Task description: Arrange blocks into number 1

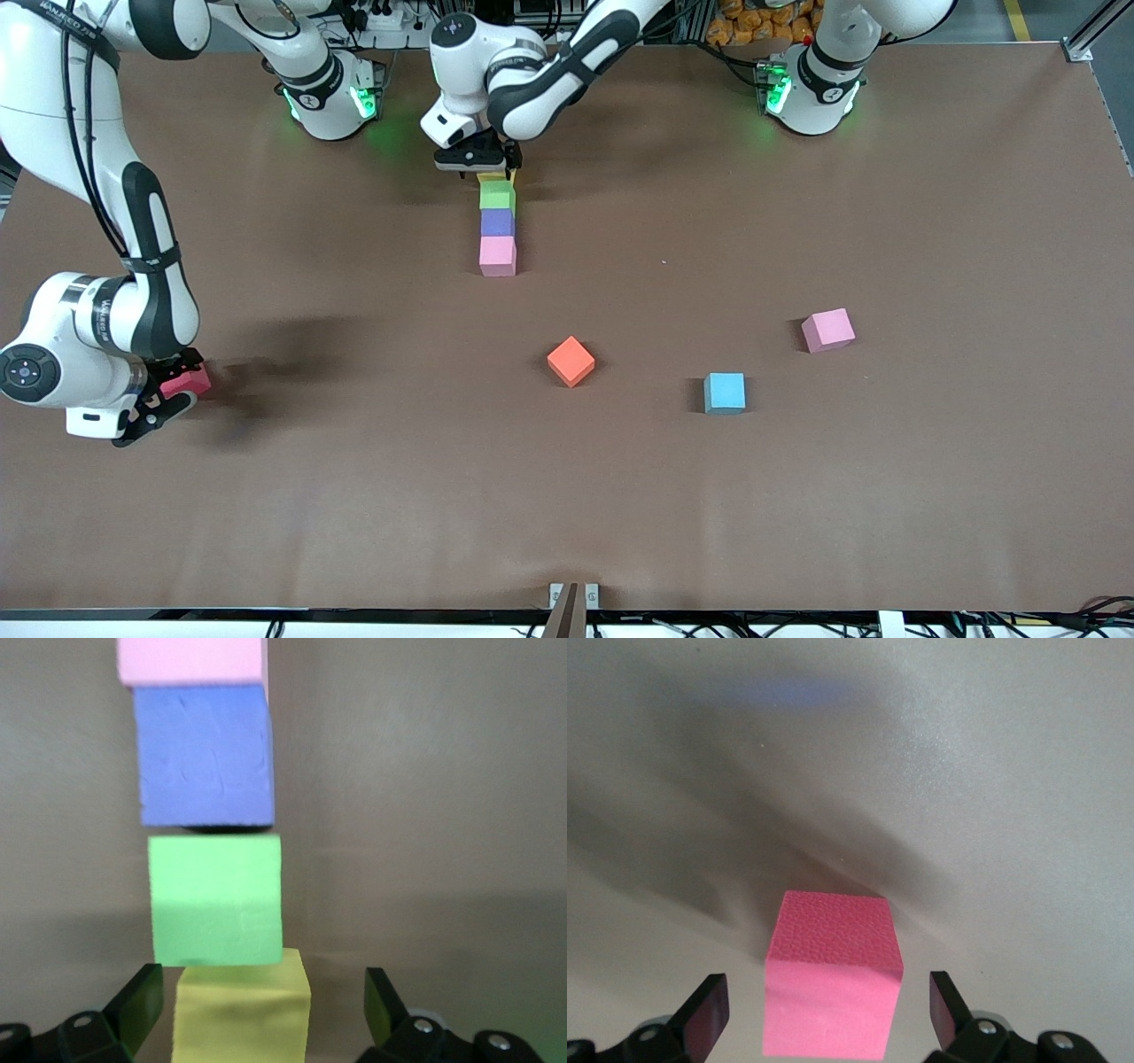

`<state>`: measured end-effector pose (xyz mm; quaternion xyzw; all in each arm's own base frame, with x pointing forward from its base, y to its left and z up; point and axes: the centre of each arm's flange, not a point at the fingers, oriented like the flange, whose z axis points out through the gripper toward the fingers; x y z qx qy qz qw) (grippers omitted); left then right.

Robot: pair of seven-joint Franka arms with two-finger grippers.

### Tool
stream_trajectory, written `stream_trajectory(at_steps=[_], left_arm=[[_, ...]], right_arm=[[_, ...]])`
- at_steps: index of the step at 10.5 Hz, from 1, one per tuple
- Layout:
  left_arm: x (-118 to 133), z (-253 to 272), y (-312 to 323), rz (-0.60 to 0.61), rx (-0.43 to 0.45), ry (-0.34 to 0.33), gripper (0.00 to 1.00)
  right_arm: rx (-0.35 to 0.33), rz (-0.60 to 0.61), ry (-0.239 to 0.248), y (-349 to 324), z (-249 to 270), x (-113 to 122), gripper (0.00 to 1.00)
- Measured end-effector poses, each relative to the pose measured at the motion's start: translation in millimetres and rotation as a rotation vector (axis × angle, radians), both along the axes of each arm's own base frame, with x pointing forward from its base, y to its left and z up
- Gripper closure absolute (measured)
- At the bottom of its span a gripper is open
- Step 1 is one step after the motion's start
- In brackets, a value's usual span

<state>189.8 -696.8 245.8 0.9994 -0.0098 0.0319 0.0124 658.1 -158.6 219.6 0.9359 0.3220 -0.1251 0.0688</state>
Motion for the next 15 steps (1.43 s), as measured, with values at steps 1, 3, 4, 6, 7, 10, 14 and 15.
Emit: stream_trajectory(at_steps=[1,3,4,6,7,10,14,15], left_arm=[[17,20,4,0.034,0.001,-0.016,0.0],[84,55,29,0.134,-0.002,-0.042,0.0],[123,61,47,0.193,-0.003,-0.047,0.0],[207,54,97,0.324,0.016,-0.047,0.0],[247,45,127,0.393,0.032,-0.042,0.0],[332,19,198,0.552,0.036,-0.021,0.0],[382,32,237,0.68,-0.013,-0.013,0.0],[400,36,259,0.69,-0.014,-0.017,0.0]], right_arm=[[-0.001,0.001,-0.004,-1,-1,0,0.0],[0.0,0.002,-0.004,-1,-6,0,0.0],[0.005,-0.006,-0.002,-2,-12,-1,0.0],[0.045,-0.063,0.002,-11,-26,-6,0.03],[0.055,-0.081,0.004,-16,-30,-8,0.06],[0.058,-0.12,-0.001,-17,-30,-8,0.4],[0.037,-0.291,0.009,40,-4,2,0.41],[0.047,-0.361,0.009,71,8,4,0.41]])
